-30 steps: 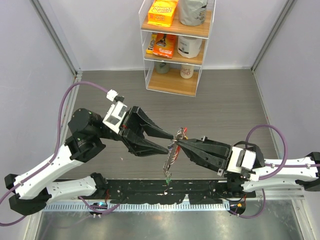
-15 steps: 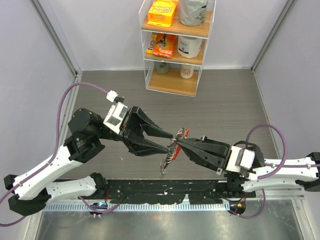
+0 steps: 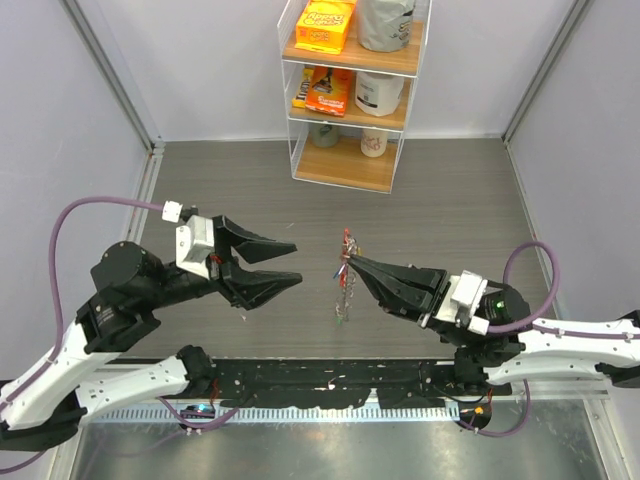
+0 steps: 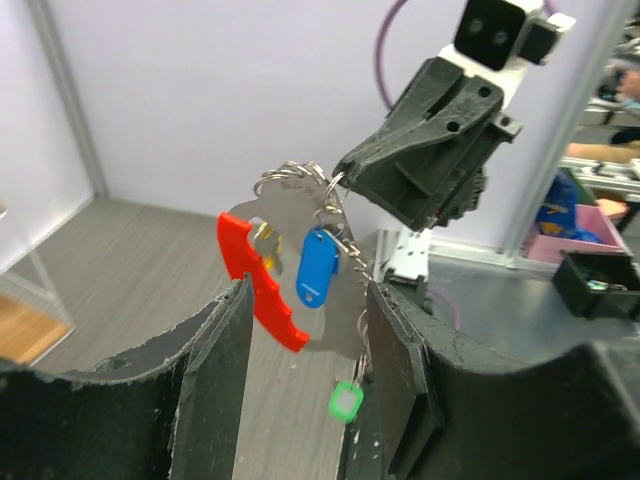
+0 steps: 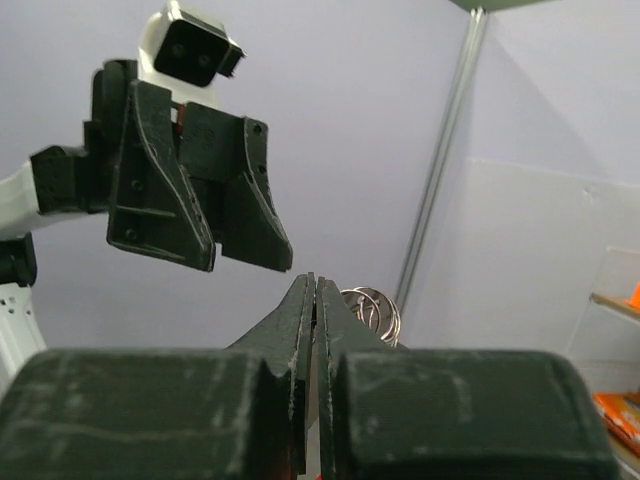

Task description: Put the keys on the keyring

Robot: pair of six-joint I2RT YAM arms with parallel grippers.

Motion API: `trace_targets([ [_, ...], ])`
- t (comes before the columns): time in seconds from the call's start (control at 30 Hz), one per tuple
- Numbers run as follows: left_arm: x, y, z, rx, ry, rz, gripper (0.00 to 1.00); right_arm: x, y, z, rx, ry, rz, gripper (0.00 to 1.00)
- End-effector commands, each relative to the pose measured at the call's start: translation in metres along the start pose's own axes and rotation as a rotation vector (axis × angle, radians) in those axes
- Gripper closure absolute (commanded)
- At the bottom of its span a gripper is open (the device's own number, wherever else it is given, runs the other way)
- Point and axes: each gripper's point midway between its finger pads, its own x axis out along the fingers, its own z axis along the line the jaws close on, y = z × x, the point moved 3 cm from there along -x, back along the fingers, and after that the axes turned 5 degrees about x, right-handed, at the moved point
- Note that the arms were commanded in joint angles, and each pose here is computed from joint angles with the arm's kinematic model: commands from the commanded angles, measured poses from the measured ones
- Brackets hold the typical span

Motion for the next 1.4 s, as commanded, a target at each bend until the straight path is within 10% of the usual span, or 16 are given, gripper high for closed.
trace_targets([
  [0.0,-0.012,0.029,0.025,0.023,-0.181,0.103,0.46,-0.022,0.033,-0.015,0.032,0.116,0.141,0.94],
  [0.57,-0.043,0.07,0.044,0.017,-0.368,0.177,0.32,-0.15,0.205,-0.04,0.157,0.488,0.822,0.95],
  [0.7,-0.051,0.073,0.049,0.021,-0.414,0.185,0.01,-0.158,0.243,-0.046,0.291,0.503,0.938,0.94],
  [0.93,-0.064,0.075,0.049,0.018,-0.451,0.195,0.01,-0.15,0.29,-0.064,0.322,0.543,1.09,0.94],
  [1.17,-0.075,0.079,0.05,0.021,-0.477,0.193,0.0,-0.112,0.295,-0.073,0.31,0.47,1.075,0.56],
  [1.3,-0.076,0.083,0.052,0.041,-0.49,0.207,0.0,-0.079,0.265,-0.085,0.232,0.432,1.01,0.05],
  [1.37,-0.075,0.083,0.055,0.05,-0.499,0.215,0.0,-0.068,0.251,-0.091,0.202,0.432,1.017,0.05],
])
